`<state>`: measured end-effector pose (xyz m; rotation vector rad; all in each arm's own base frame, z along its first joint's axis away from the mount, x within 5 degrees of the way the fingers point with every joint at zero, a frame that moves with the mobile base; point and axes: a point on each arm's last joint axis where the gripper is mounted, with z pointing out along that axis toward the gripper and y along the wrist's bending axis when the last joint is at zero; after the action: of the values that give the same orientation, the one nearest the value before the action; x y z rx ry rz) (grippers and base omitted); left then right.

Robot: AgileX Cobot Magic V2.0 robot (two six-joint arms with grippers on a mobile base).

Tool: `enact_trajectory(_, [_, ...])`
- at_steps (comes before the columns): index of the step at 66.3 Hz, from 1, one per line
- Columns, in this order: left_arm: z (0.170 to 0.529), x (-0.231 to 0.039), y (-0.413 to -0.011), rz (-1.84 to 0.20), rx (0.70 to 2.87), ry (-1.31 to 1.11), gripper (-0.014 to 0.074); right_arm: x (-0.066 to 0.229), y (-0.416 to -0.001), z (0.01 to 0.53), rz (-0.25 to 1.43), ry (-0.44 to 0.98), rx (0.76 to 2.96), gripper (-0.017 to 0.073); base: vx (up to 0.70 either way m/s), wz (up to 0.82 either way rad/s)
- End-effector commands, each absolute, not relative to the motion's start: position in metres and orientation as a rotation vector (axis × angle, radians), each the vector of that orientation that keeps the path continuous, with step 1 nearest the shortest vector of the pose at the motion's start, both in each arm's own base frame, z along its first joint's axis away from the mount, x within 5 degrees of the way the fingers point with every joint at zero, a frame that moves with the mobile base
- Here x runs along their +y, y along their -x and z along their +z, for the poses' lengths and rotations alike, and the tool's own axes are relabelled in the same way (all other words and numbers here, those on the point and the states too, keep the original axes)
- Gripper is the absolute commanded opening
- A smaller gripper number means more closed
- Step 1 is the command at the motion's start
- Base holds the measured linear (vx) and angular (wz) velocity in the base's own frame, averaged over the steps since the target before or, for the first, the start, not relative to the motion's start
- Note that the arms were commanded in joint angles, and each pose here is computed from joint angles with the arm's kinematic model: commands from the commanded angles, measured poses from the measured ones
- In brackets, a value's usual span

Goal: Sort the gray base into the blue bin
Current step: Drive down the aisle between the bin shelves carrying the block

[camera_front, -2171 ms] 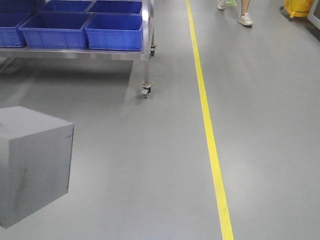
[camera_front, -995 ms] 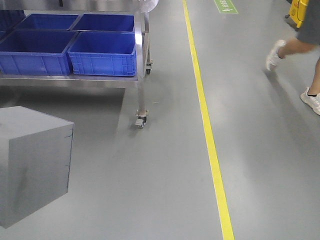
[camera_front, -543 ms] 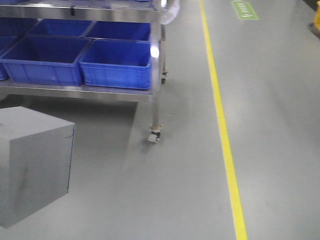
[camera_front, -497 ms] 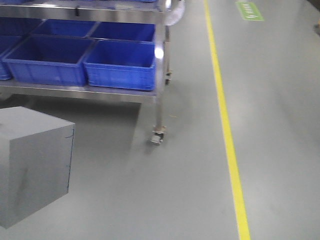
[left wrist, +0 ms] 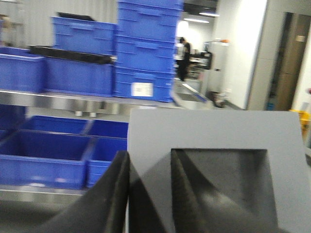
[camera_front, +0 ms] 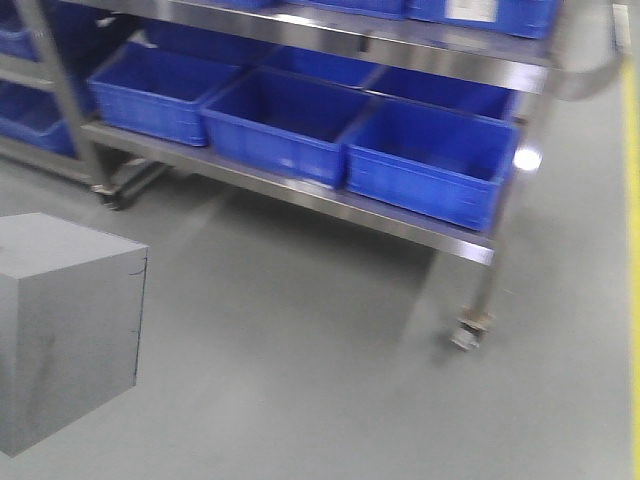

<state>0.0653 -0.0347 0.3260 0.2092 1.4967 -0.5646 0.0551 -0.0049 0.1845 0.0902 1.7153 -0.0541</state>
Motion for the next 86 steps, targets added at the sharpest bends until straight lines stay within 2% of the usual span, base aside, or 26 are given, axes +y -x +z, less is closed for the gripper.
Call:
enact_trajectory(1, [0.3449, -0.0337, -0.0627, -0.597, 1.367, -0.19, -0.0006, -0.0052, -0.0569, 0.1896, -0.069, -0.076, 1.66, -0.0005, 0.31, 0.84])
enact_trajectory(86, [0.3449, -0.0337, -0.0627, -0.597, 1.367, -0.19, -0.0006, -0.0052, -0.0569, 0.1896, -0.069, -0.075, 1.66, -0.0005, 0.28, 0.74])
